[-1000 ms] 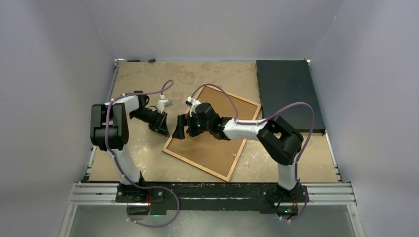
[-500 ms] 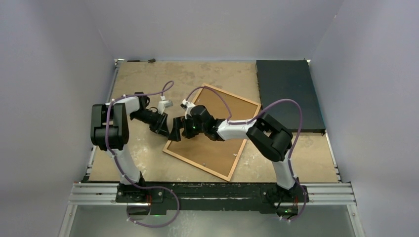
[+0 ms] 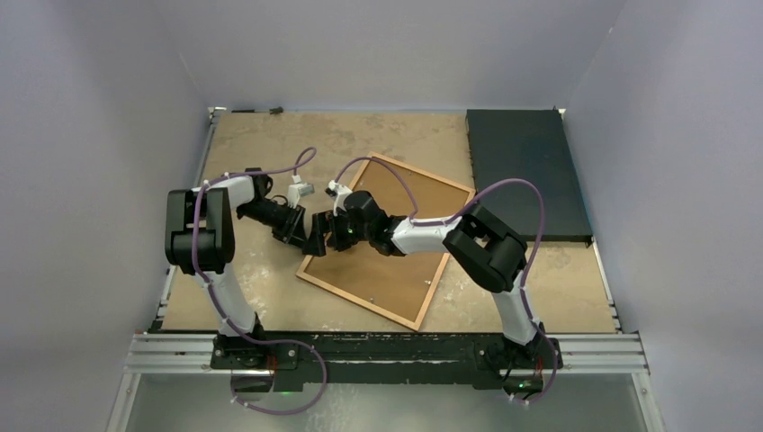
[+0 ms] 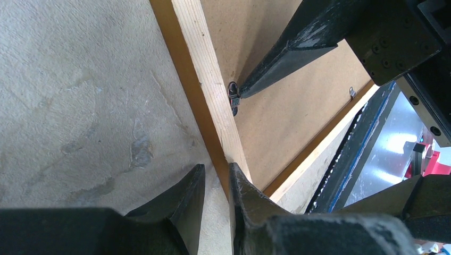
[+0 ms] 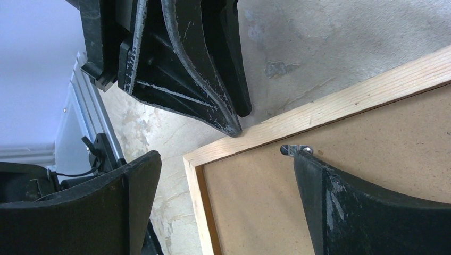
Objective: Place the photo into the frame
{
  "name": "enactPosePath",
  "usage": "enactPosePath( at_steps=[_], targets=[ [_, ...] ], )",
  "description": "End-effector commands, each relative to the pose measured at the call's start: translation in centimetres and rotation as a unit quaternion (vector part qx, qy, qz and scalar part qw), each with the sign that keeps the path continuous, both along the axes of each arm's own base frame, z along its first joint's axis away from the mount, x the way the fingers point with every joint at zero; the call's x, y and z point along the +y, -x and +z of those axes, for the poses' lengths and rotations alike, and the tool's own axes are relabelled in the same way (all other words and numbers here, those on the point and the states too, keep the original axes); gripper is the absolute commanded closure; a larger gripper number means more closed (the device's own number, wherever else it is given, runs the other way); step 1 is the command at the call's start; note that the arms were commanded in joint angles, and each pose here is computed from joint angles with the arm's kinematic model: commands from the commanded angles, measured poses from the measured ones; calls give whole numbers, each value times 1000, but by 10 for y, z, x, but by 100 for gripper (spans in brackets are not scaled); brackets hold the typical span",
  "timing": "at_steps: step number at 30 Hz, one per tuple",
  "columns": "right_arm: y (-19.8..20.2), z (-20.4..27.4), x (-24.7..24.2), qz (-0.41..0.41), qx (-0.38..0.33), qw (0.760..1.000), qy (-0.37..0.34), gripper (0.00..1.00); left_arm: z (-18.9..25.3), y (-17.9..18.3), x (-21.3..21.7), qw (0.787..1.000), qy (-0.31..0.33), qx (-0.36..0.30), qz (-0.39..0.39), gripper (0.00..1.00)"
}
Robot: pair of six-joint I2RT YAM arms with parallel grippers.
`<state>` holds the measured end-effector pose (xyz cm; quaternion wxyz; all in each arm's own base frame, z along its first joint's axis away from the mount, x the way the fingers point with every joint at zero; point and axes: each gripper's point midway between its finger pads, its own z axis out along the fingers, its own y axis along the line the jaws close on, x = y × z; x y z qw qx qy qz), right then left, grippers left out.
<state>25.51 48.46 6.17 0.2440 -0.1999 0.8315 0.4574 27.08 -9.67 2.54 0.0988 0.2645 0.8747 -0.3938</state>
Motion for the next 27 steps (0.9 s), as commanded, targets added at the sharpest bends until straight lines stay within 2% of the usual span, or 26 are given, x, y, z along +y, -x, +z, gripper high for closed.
enactPosePath(
  at_steps=[1,22,27],
  targets=[
    [-1,4,9,7,-7,1000,-11,3,-9,-2,-2,999,-11,-27,-19,80],
    [0,-6,20,9,-12,1000,-8,3,-10,-2,-2,999,-14,-26,-23,81],
    [9,24,17,33,-21,999,-19,1,-4,-7,2,999,-21,-30,-24,81]
  ],
)
